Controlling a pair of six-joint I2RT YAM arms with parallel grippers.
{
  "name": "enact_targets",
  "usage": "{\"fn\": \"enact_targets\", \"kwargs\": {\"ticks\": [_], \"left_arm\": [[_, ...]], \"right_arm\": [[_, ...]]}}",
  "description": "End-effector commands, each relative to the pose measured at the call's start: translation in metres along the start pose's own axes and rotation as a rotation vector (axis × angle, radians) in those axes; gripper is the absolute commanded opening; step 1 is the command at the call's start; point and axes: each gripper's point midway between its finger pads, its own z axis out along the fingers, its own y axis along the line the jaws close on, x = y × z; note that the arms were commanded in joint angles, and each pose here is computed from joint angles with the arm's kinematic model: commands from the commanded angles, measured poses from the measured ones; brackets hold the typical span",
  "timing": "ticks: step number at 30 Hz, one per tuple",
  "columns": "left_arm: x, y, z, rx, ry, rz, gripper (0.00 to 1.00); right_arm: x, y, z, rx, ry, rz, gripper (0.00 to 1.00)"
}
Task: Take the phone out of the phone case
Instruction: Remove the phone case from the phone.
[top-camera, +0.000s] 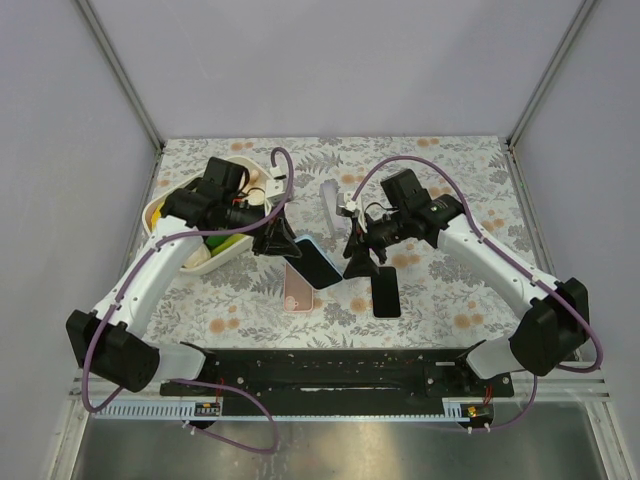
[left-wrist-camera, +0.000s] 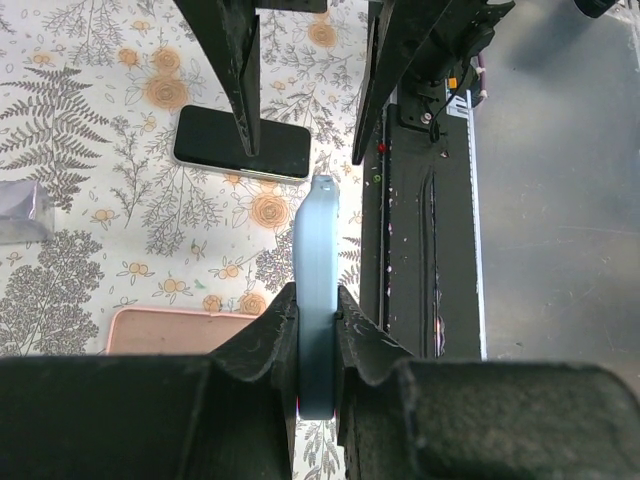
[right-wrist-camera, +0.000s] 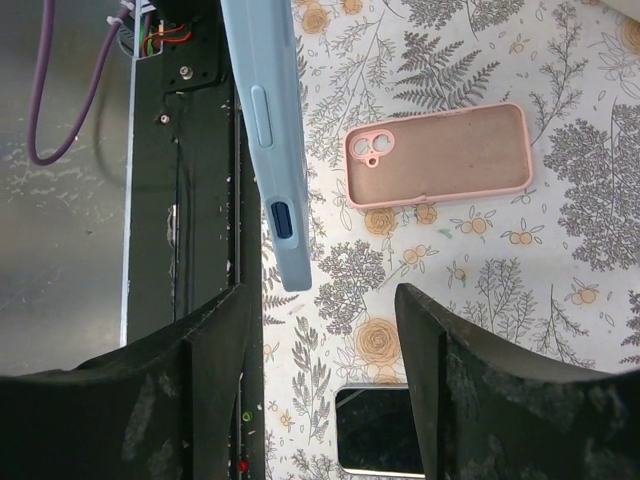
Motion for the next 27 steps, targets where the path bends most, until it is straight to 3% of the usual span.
{"fn": "enact_targets", "kwargs": {"ticks": [1, 9, 17, 24, 27], "left_arm": [[-0.034, -0.012, 0.0, 0.07, -0.076, 0.105, 0.0], [-0.04, -0.014, 0.004, 0.095, -0.081, 0.103, 0.0], [-0.04, -0.017, 0.002, 0.091, -0.085, 0.126, 0.0], [-0.038, -0.012, 0.0, 0.049, -0.069, 0.195, 0.0], [-0.038, -0.008, 0.002, 0.042, -0.061, 0.209, 0.0]], "right_arm": [[-0.009, 0.007, 0.007, -0.063, -0.047, -0.007, 0.67], [0.001, 0.007, 0.016, -0.094, -0.032, 0.016, 0.56], [0.008, 0.014, 0.014, -0.124, -0.015, -0.009, 0.36], [0.01, 0.044, 0.01, -0.229, 0.012, -0.047, 0.0], [0.01, 0.056, 0.011, -0.262, 0.02, -0.075, 0.0]]}}
